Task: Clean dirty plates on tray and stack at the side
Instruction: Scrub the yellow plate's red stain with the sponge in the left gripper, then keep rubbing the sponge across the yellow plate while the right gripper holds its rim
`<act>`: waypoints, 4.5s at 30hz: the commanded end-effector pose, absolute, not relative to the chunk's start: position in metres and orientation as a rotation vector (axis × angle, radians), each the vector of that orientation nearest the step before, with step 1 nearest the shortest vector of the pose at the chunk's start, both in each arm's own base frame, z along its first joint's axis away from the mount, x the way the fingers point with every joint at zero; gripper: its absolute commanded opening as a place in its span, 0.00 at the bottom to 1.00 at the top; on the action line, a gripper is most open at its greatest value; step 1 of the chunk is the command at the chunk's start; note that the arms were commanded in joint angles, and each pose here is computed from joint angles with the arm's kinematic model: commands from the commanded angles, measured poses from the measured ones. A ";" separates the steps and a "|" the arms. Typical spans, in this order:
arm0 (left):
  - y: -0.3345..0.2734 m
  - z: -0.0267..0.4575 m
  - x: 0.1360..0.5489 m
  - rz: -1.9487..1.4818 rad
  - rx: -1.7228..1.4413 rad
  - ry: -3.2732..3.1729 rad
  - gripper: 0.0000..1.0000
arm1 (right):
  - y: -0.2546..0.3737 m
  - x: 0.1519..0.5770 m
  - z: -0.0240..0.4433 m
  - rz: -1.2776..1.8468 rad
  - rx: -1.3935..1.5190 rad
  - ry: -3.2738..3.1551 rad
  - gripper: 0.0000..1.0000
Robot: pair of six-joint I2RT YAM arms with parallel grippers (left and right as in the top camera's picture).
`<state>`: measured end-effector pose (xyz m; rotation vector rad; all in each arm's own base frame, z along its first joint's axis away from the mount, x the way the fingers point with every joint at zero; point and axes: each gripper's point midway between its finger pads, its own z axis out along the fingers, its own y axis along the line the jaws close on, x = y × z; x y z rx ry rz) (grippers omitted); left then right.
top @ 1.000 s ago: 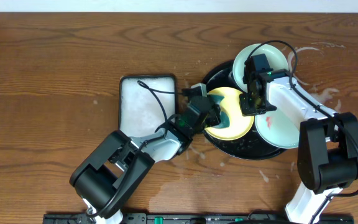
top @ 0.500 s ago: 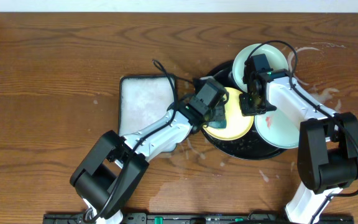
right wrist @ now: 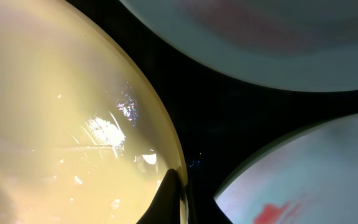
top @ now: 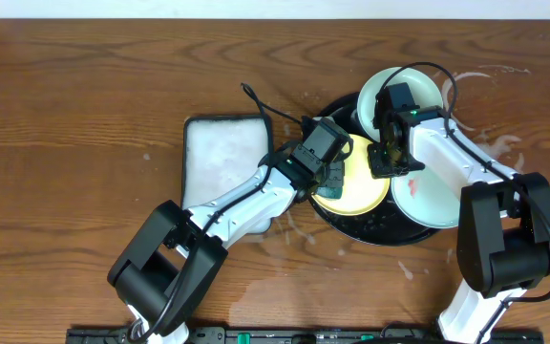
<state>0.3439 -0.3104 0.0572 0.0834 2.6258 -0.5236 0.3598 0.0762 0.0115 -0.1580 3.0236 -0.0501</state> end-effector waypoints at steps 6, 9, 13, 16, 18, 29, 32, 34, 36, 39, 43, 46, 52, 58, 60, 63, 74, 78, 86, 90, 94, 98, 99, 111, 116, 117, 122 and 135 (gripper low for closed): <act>-0.319 0.059 0.360 -0.558 0.015 2.564 0.08 | 0.084 0.355 0.013 0.016 -0.154 3.032 0.01; -0.322 0.055 0.363 -0.589 -0.062 2.563 0.07 | 0.085 0.354 0.013 0.020 -0.155 3.034 0.01; -0.322 0.025 0.362 -0.562 -0.080 2.612 0.07 | 0.084 0.354 0.013 0.019 -0.156 3.036 0.01; -0.333 0.013 0.358 -0.629 -0.067 2.639 0.08 | 0.084 0.354 0.013 0.020 -0.156 3.034 0.01; -0.334 0.010 0.358 -0.636 -0.062 2.644 0.07 | 0.085 0.354 0.013 0.020 -0.156 3.033 0.01; -0.277 -0.001 0.369 -0.186 -0.021 2.600 0.07 | 0.084 0.354 0.013 0.019 -0.156 3.037 0.01; -0.265 0.011 0.376 -0.110 -0.050 2.547 0.07 | 0.084 0.354 0.013 0.018 -0.157 3.037 0.01; -0.267 0.033 0.383 -0.138 -0.069 2.494 0.08 | 0.084 0.353 0.012 0.018 -0.156 3.039 0.01; -0.272 0.050 0.387 -0.180 -0.080 2.456 0.07 | 0.084 0.353 0.012 0.018 -0.156 3.039 0.01; -0.278 0.077 0.393 -0.256 -0.120 2.392 0.07 | 0.084 0.353 0.012 0.018 -0.156 3.040 0.01; -0.292 0.090 0.396 -0.391 -0.173 2.365 0.07 | 0.084 0.353 0.012 0.018 -0.156 3.040 0.01; -0.312 0.086 0.393 -0.539 -0.207 2.392 0.07 | 0.084 0.353 0.012 0.019 -0.157 3.040 0.01; -0.320 0.058 0.397 -0.568 -0.256 2.414 0.08 | 0.084 0.353 0.012 0.019 -0.156 3.040 0.01; -0.322 0.017 0.389 -0.555 -0.276 2.502 0.07 | 0.084 0.353 0.012 0.019 -0.156 3.040 0.01; -0.321 0.007 0.384 -0.542 -0.271 2.535 0.07 | 0.084 0.353 0.012 0.018 -0.156 3.040 0.01; -0.315 0.000 0.379 -0.503 -0.273 2.569 0.08 | 0.084 0.353 0.012 0.019 -0.156 3.039 0.01; -0.315 0.046 0.380 -0.486 -0.050 2.509 0.40 | 0.084 0.353 0.012 0.018 -0.156 3.039 0.01; -0.314 0.078 0.380 -0.518 -0.039 2.460 0.42 | 0.084 0.353 0.012 0.018 -0.156 3.040 0.01; -0.317 0.069 0.371 -0.531 -0.016 2.506 0.47 | 0.084 0.353 0.012 0.019 -0.156 3.040 0.01; -0.317 0.055 0.371 -0.514 -0.013 2.528 0.48 | 0.084 0.353 0.012 0.019 -0.156 3.040 0.01; -0.317 0.045 0.376 -0.488 0.000 2.519 0.48 | 0.084 0.353 0.012 0.018 -0.156 3.040 0.01; -0.318 0.036 0.382 -0.471 0.017 2.504 0.48 | 0.084 0.353 0.012 0.018 -0.156 3.040 0.01; -0.319 0.033 0.382 -0.471 0.017 2.504 0.48 | 0.084 0.353 0.012 0.018 -0.157 3.040 0.01; -0.320 0.029 0.383 -0.467 0.030 2.504 0.30 | 0.084 0.353 0.012 0.018 -0.157 3.041 0.01; -0.319 0.026 0.381 -0.445 0.067 2.513 0.46 | 0.084 0.353 0.012 0.018 -0.157 3.041 0.01; -0.318 0.024 0.381 -0.443 0.067 2.516 0.46 | 0.084 0.353 0.012 0.018 -0.157 3.040 0.01; -0.318 0.015 0.379 -0.430 0.072 2.533 0.43 | 0.084 0.353 0.012 0.018 -0.157 3.040 0.01; -0.315 0.007 0.375 -0.397 0.111 2.556 0.35 | 0.084 0.353 0.012 0.018 -0.157 3.041 0.01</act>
